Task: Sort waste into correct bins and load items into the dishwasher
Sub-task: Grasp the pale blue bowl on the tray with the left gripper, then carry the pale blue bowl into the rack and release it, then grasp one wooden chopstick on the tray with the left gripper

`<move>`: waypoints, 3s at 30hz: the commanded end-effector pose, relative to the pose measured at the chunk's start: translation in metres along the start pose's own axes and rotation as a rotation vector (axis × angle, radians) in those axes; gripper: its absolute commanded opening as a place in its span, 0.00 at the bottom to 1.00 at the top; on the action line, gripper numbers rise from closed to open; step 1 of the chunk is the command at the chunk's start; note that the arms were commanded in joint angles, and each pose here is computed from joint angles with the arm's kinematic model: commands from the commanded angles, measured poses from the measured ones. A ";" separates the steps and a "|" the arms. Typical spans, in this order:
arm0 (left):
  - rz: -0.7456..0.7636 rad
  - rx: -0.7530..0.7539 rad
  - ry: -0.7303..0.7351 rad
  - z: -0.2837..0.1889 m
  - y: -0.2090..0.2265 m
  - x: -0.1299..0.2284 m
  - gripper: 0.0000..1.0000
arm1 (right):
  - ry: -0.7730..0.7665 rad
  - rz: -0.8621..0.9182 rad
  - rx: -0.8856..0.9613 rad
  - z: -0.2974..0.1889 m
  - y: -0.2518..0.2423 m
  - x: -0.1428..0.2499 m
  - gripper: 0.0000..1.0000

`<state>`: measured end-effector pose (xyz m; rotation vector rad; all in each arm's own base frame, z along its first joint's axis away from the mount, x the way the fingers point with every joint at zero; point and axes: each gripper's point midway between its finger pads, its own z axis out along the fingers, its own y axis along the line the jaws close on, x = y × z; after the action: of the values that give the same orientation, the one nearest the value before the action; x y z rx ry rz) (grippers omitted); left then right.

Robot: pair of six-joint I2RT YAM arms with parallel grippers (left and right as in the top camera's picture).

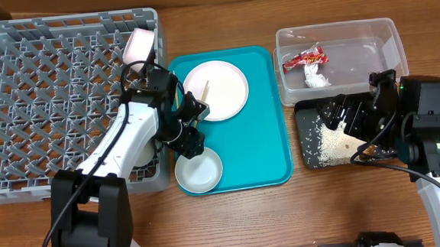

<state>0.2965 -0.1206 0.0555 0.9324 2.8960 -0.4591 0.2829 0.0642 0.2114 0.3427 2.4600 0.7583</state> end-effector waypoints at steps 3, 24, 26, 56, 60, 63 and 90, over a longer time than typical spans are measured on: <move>-0.015 -0.023 0.012 0.013 0.005 0.010 0.61 | -0.033 -0.016 0.001 -0.006 0.003 -0.008 1.00; -0.071 0.018 -0.053 0.012 0.000 -0.005 0.04 | -0.033 -0.016 0.001 -0.006 0.003 -0.008 1.00; -0.079 0.072 -0.083 -0.005 -0.011 -0.019 0.04 | -0.033 -0.016 0.001 -0.006 0.003 -0.008 1.00; -0.694 -1.708 -0.185 -0.256 0.150 -0.015 0.04 | -0.033 -0.016 0.001 -0.006 0.003 -0.008 1.00; -0.613 -1.829 -0.201 -0.251 0.150 -0.034 0.04 | -0.033 -0.016 0.001 -0.006 0.003 -0.008 1.00; -0.561 -1.827 -0.140 -0.230 0.157 -0.042 0.04 | -0.033 -0.016 0.001 -0.006 0.003 -0.008 1.00; -0.430 -1.679 -0.025 -0.153 0.144 -0.064 0.85 | -0.033 -0.016 0.001 -0.006 0.003 -0.008 1.00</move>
<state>0.4412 0.0013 0.1797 -0.0282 2.0849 1.6446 0.2831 0.0638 0.2112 0.3446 2.4606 0.7552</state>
